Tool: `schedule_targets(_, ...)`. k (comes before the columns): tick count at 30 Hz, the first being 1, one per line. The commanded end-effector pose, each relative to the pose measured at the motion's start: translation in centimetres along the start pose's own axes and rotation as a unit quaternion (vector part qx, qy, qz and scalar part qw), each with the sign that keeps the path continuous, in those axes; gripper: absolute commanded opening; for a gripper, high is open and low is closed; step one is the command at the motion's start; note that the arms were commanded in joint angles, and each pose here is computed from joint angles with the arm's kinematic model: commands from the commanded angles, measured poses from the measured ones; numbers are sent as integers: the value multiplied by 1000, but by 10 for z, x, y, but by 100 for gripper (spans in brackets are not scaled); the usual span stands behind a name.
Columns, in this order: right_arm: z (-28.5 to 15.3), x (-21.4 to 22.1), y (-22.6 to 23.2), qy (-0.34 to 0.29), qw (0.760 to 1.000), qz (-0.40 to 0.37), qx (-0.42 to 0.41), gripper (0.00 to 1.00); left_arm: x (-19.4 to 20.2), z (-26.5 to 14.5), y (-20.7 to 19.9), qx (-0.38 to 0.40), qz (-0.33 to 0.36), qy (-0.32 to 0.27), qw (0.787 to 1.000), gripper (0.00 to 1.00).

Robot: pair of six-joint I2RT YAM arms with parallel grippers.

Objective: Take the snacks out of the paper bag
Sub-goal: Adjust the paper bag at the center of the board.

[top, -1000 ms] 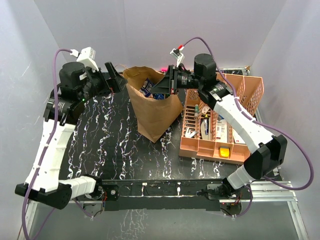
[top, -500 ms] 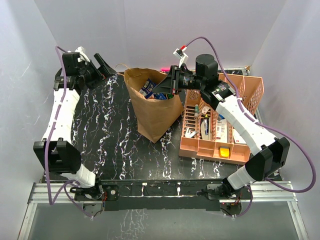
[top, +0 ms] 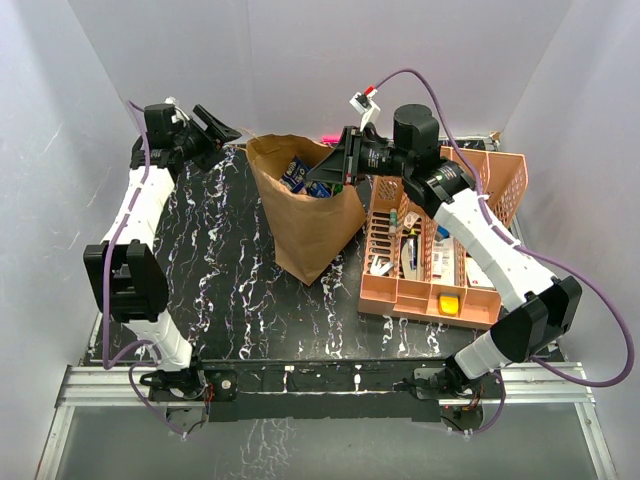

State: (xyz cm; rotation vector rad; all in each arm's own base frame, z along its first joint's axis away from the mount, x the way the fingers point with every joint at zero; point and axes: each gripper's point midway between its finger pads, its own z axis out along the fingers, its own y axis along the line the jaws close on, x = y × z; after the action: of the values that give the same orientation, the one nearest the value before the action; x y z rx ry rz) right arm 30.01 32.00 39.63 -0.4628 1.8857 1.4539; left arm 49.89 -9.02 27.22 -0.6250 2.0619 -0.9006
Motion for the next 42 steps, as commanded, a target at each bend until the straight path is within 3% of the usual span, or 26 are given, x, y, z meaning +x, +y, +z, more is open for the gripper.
schedule_targets(1,-10,-31,36,-42,998,-46,-30,8,-10,5,-3,5,-37,-24,999,68)
schedule_targets(4,-6,-34,34,-44,998,-43,-28,8,-9,21,6,-1,-50,-16,999,61)
schedule_targets(10,3,-45,24,-45,998,-44,-18,8,-21,49,7,6,-37,-7,999,34)
schedule_targets(14,4,-63,10,-54,997,-53,0,8,-36,54,0,12,-16,-13,1000,1)
schedule_targets(21,-11,-131,-46,-116,989,-74,56,8,-90,18,-29,27,37,-67,997,0)
schedule_targets(27,-20,-195,-85,-167,978,-113,56,8,-79,-37,-67,70,75,-73,992,0)
schedule_targets(36,-5,-220,-107,-174,973,-141,-62,7,-5,-120,-56,69,58,-60,994,0)
schedule_targets(42,1,-224,-72,-198,965,-152,-82,7,79,-142,-43,93,15,6,996,0)
